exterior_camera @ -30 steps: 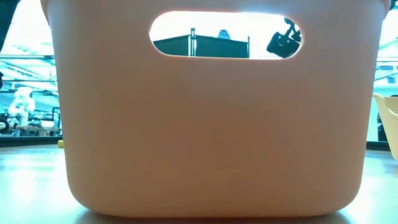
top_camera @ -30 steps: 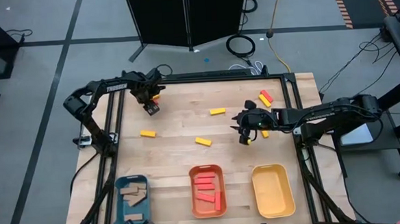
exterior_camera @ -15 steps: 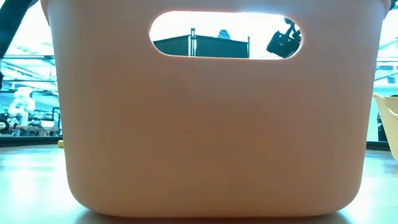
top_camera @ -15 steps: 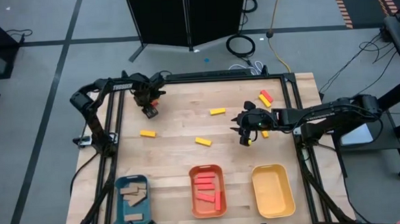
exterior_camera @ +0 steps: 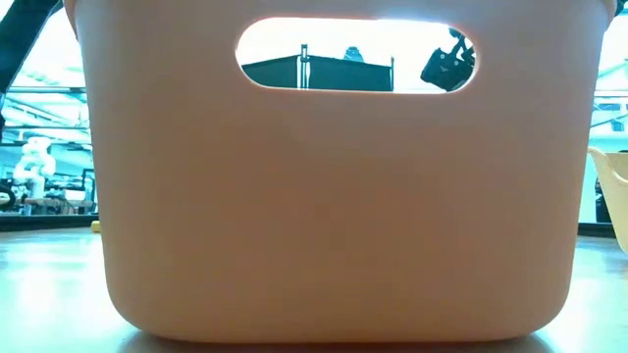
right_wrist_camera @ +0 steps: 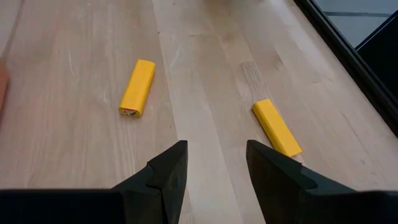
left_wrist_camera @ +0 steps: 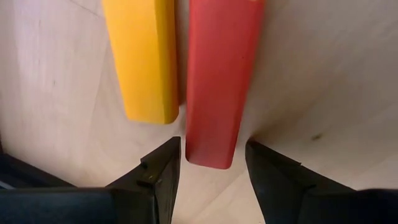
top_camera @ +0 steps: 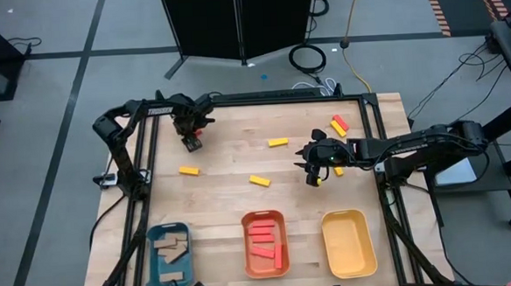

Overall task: Sort blocks
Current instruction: Put the left orange block into the orange bin

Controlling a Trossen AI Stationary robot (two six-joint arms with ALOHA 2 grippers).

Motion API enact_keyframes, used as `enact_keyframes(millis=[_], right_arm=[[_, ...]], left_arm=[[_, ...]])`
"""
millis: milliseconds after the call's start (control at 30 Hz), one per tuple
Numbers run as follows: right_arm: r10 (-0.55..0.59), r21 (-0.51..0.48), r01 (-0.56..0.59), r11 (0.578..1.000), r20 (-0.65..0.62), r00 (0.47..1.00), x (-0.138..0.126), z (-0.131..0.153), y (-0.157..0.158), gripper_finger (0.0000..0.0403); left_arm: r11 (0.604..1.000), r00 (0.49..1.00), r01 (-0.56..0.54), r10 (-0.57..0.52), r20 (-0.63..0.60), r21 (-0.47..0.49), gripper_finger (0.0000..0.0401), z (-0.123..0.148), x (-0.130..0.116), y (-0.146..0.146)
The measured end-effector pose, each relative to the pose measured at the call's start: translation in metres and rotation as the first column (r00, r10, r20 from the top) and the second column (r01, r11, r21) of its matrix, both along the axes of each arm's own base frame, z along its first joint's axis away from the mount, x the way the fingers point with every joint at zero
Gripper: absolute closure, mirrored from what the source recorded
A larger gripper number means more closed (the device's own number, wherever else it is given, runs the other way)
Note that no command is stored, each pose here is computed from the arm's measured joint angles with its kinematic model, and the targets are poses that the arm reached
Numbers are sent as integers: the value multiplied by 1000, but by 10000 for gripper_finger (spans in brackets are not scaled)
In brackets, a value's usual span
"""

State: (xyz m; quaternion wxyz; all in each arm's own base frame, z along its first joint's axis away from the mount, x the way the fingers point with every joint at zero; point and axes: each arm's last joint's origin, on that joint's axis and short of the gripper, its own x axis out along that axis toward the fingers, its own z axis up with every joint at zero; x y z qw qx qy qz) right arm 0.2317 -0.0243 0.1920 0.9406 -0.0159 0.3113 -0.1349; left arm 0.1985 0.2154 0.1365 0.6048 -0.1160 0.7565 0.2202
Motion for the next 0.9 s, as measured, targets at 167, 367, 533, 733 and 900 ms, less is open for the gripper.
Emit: enact_keyframes(millis=[167, 367, 533, 733, 900], right_arm=[[0, 0, 0, 1000, 0, 1000, 0, 0, 0, 243], [0, 0, 0, 1000, 0, 1000, 0, 0, 0, 243], [0, 0, 0, 1000, 0, 1000, 0, 0, 0, 243], [0, 0, 0, 1000, 1, 1000, 0, 0, 0, 243], [1, -4, -1, 1000, 9, 1000, 1, 1, 0, 243]], left_arm=[[999, 999, 42, -42, 5, -18, 246, 0, 0, 0], [999, 999, 45, -45, 8, -23, 319, 1, 1, 0], [999, 999, 45, -45, 4, -21, 335, 1, 0, 0], [998, 999, 40, -41, -24, -58, 332, 10, -5, -8], [995, 998, 31, -25, 65, -93, 330, 30, -5, -19]])
